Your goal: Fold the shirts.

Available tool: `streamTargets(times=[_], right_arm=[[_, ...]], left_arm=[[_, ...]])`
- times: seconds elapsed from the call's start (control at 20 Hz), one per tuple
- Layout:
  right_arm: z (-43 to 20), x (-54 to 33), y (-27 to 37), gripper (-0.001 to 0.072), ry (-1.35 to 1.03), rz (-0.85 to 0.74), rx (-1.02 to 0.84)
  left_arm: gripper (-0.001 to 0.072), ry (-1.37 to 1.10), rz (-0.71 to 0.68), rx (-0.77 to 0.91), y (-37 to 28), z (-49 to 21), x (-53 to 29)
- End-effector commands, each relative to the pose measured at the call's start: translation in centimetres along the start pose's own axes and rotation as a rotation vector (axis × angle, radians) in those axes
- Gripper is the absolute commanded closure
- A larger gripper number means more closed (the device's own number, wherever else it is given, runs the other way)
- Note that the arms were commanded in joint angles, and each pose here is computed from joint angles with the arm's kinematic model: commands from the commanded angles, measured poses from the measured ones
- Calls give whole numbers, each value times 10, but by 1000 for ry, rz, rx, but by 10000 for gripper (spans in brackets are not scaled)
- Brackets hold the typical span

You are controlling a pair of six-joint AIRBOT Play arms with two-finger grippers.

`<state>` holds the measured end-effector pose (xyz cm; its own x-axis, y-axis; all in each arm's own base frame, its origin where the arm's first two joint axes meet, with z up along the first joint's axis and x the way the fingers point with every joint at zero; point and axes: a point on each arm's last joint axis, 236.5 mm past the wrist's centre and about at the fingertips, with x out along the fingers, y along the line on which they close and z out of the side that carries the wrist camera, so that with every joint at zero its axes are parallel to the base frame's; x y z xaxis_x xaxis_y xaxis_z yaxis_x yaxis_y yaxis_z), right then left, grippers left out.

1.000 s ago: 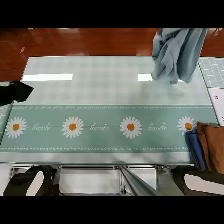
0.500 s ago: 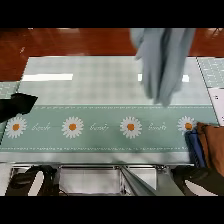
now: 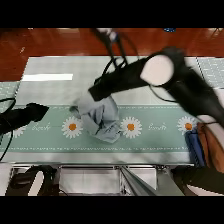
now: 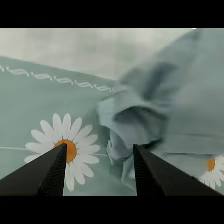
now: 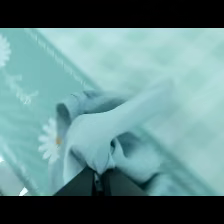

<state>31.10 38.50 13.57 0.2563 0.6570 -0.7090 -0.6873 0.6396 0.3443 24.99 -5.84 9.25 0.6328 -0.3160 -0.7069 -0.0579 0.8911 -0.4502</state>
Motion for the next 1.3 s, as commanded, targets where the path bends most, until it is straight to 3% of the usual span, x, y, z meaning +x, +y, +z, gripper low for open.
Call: streamTargets(times=[0.0, 0.15, 0.2, 0.25, 0.4, 0.55, 0.7, 0.95, 1.25], right_arm=[[-68, 79, 13, 686, 196, 152, 168], [-89, 116, 22, 675, 266, 252, 272], [-91, 121, 14, 529, 275, 243, 290], [-91, 118, 1, 296, 284, 231, 305], [-73, 61, -62, 306, 264, 185, 362], [-61, -40, -178, 306, 129, -116, 430], [-109, -115, -249, 306, 49, -316, 613], [-211, -110, -237, 306, 35, -249, 866], [-264, -67, -167, 306, 151, -96, 896]], left_arm=[[201, 70, -9, -45, 8, -25, 18], [201, 102, -38, -117, 14, -47, 39], [201, 100, -31, -128, 18, -49, 44], [201, 103, -25, -135, 21, -51, 47], [201, 125, -20, -146, 23, -50, 51], [201, 188, -6, -174, 29, -59, 62], [202, 319, -1, -268, 37, -78, 86], [201, 381, -150, -405, 28, -79, 150], [202, 382, -306, -505, 11, -63, 193]])
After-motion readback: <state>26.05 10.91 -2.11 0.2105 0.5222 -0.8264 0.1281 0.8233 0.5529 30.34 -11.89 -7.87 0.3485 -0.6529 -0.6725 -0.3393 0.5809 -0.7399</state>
